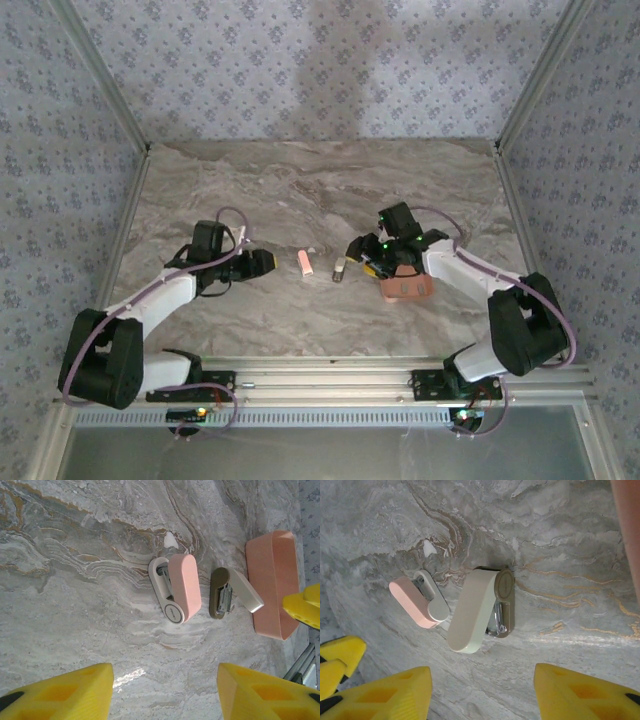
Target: Load the staples into the stapler
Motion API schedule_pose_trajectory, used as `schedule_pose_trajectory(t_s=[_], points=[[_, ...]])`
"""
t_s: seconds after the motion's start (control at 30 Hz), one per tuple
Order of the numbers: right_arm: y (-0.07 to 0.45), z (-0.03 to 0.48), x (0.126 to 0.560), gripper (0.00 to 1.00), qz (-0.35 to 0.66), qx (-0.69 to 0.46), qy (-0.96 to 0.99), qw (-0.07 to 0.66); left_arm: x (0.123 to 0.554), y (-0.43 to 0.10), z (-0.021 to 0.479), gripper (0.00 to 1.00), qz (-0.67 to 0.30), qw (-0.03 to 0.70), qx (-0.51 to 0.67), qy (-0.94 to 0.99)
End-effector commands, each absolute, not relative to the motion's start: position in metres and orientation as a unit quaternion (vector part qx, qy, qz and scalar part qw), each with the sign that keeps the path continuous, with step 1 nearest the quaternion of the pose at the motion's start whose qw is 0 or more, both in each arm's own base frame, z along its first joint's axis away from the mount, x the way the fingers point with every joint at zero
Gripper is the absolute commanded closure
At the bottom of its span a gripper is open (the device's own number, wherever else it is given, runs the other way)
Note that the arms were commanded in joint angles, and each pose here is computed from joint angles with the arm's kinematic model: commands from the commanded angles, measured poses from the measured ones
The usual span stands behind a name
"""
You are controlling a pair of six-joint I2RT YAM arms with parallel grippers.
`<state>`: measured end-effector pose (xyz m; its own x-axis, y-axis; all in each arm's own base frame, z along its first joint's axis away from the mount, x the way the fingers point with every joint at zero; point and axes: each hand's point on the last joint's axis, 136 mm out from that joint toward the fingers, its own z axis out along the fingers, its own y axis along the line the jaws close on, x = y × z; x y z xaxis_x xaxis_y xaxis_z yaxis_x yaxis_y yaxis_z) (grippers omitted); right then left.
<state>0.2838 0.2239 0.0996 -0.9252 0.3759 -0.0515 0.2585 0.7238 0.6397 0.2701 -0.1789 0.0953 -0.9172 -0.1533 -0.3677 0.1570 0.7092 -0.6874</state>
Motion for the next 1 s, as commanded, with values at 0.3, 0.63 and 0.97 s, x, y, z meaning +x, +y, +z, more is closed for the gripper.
schedule_pose_trajectory(t_s=[0.3, 0.63, 0.97], points=[[0.247, 0.078, 0.290, 0.44, 0.345, 0.193, 0.917, 0.050, 0.271, -0.189, 0.095, 0.43, -0.395, 0.199, 0.014, 0.897], [0.249, 0.040, 0.274, 0.61, 0.311, 0.182, 0.933, 0.011, 0.270, -0.189, 0.093, 0.43, -0.394, 0.195, 0.016, 0.898], [0.227, -0.004, 0.250, 0.73, 0.242, 0.187, 0.952, -0.027, 0.267, -0.188, 0.090, 0.43, -0.390, 0.192, 0.017, 0.900]])
